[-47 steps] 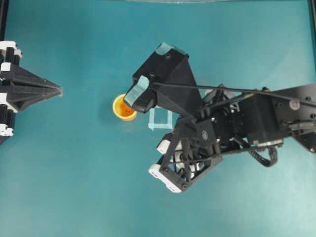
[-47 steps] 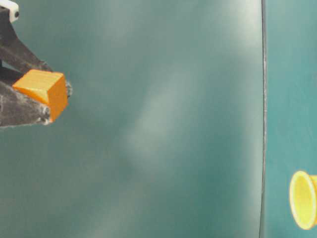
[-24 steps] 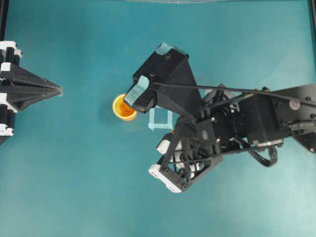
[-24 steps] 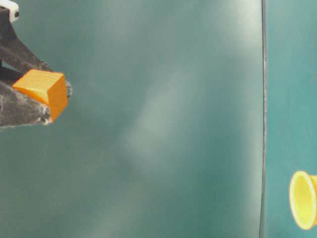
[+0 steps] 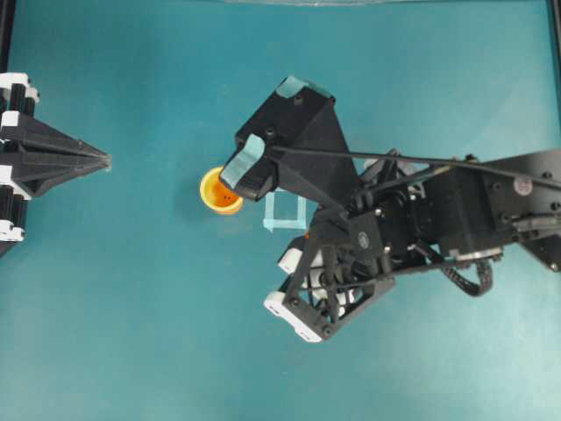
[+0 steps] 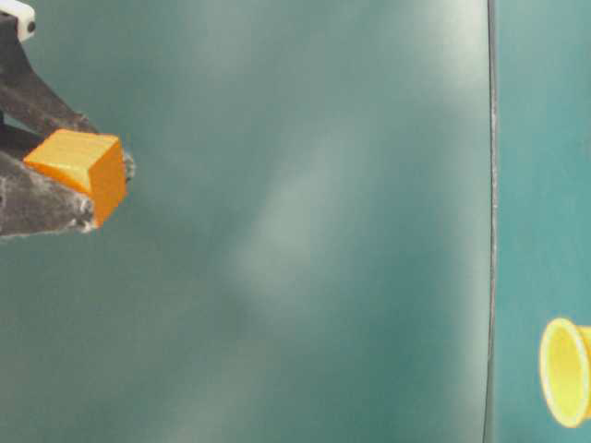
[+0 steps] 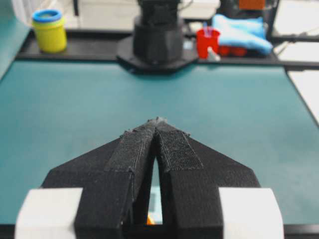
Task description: Lift the orange block with right arm.
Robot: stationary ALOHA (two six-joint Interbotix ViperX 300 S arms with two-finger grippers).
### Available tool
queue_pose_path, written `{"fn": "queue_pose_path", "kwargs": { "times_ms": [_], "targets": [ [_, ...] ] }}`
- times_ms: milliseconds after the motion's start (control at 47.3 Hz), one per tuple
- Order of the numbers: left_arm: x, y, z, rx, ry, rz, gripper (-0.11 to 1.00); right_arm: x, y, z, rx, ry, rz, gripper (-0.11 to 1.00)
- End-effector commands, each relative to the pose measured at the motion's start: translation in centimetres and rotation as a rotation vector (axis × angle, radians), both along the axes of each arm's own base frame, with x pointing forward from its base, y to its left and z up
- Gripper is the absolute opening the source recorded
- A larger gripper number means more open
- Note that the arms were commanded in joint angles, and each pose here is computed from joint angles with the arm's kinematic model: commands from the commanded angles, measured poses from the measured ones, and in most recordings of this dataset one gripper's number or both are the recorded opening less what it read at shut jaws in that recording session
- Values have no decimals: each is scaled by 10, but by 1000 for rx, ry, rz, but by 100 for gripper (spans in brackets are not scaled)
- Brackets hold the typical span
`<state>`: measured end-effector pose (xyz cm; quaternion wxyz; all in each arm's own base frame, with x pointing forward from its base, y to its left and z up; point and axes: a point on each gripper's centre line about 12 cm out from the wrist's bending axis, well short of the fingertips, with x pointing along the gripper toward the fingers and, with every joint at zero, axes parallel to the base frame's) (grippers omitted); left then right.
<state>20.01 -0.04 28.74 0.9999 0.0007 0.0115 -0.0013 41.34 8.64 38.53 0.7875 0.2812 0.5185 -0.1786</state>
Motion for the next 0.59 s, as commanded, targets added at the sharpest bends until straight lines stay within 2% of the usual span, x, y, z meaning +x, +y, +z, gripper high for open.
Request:
{"fn": "queue_pose_path", "kwargs": {
  "times_ms": [0,571],
  "targets": [
    [2,0,11,3,-28,-2,0,-10,-3,27,16,-67,0,40],
    [2,0,12,-6,-29,0,0,-10,-3,26,16,-64,-1,40]
  ]
}}
